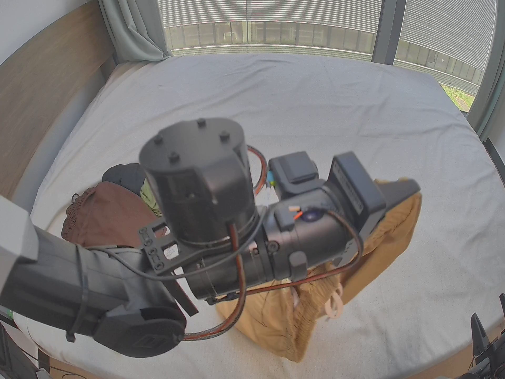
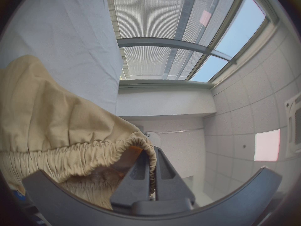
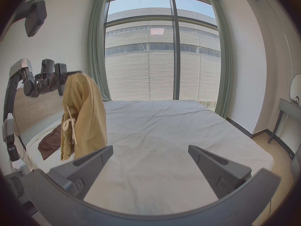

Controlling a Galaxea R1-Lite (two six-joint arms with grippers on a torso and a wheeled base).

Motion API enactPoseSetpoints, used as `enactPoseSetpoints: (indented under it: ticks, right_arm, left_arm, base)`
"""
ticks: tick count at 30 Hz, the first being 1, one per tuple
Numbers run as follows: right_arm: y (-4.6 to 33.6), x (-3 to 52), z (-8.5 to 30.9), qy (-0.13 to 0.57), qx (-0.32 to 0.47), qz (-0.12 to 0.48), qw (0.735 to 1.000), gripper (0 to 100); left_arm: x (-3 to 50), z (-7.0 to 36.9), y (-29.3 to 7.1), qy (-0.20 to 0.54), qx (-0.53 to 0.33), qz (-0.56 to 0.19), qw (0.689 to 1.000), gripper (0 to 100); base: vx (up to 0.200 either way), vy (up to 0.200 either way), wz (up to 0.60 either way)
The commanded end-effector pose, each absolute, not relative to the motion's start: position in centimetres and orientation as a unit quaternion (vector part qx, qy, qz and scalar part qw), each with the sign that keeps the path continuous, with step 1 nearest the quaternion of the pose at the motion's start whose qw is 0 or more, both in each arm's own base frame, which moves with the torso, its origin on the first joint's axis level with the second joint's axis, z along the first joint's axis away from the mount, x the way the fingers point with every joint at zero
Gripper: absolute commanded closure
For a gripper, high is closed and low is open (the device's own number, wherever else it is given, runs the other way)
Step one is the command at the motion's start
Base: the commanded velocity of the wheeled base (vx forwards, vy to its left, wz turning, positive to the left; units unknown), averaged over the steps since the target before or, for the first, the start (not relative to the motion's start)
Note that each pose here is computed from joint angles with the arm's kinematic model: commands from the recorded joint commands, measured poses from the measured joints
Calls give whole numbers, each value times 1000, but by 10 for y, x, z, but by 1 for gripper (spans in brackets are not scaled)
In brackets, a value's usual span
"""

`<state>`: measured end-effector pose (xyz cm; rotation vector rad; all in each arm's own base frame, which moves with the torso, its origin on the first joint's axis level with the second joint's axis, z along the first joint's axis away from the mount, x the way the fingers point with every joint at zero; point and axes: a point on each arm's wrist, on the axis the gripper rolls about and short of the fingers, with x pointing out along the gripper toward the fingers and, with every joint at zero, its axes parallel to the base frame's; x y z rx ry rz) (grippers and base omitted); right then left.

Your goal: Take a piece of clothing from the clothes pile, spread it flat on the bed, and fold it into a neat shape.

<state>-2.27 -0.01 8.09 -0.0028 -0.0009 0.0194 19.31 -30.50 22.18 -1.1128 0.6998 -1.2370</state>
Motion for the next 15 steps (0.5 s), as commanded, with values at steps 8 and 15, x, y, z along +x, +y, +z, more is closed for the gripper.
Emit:
enactPoseSetpoints:
  ticks: [8, 15]
  right_arm:
    - [0, -22, 76, 2, -2, 10, 1000, 0]
    - [0, -22, 76, 2, -2, 10, 1000, 0]
  left_arm:
    - [175, 312, -263, 238, -572, -581, 528, 100]
    - [204, 250, -240, 234, -500, -521, 651, 100]
  base:
    - [0, 0, 0]
    - [0, 0, 0]
